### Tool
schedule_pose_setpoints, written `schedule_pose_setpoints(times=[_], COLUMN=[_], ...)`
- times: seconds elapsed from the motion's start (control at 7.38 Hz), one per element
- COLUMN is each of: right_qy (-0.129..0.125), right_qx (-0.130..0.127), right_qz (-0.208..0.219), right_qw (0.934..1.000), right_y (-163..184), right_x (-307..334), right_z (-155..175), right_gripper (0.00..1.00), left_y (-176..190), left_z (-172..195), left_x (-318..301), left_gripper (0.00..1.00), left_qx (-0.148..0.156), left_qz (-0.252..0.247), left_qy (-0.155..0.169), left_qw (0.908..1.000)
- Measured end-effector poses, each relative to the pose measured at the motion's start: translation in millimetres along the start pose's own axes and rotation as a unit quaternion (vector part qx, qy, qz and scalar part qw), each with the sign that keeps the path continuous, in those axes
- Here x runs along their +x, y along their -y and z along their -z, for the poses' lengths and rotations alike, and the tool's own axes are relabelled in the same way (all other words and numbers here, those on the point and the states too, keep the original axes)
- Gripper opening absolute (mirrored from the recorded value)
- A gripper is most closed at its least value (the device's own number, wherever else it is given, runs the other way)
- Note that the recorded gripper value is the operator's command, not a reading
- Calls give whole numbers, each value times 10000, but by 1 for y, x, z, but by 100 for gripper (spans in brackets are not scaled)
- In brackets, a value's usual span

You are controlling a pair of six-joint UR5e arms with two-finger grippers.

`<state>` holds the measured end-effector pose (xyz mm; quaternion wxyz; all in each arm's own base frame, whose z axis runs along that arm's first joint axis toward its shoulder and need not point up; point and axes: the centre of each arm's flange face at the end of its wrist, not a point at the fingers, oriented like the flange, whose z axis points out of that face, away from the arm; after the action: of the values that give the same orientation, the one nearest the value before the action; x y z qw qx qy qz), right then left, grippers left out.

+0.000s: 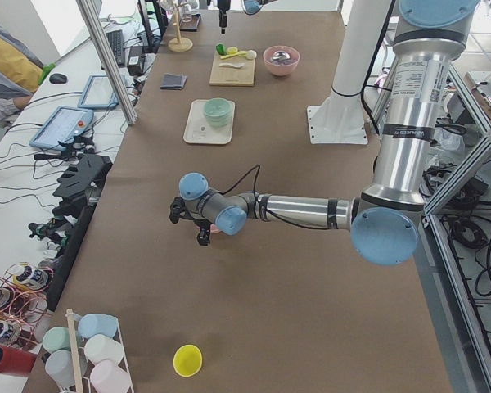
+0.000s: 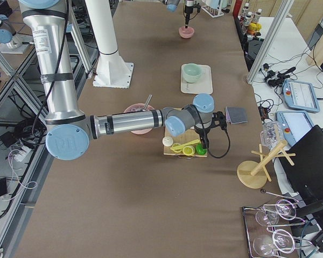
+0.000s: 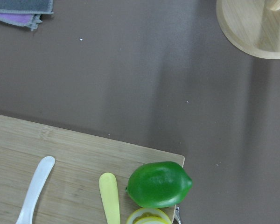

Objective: Stack pink bowl on green and place spoon
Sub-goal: 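Grasp the pink bowl rim with the left gripper while the right reaches forward, then carry the pink bowl onto the green bowls while the right gripper descends to the spoon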

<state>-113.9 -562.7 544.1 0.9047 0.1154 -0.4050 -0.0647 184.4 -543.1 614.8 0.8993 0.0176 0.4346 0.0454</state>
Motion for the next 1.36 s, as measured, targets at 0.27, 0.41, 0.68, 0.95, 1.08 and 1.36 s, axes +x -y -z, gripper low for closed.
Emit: schedule_pose_setpoints(times=[0.27,0.41,0.68,0.95,1.08,1.36], right_qy=[19,31,46,103,137,233], right_qx=[-1,10,23,81,77,-34], right_qz=[34,53,76,147,141,-235], right_qw=[10000,10000,10000,9998,9998,9994], right_y=[0,0,0,8,10,6], right_x=[-4,-6,-9,-20,-29,-61], right_z=[0,1,2,7,6,-8], right_gripper=[98,98,99,99,98,98], left_y=[2,3,4,13,23,57], left_z=[-1,0,-1,8,23,69], left_x=[2,4,14,44,74,161], left_gripper=[5,0,0,0,0,0], left_qx=[7,26,86,91,74,218], left_qz=[44,89,153,251,342,707], left_qy=[-35,-55,-138,-425,-709,-1210], left_qw=[10000,9999,9998,9987,9969,9899])
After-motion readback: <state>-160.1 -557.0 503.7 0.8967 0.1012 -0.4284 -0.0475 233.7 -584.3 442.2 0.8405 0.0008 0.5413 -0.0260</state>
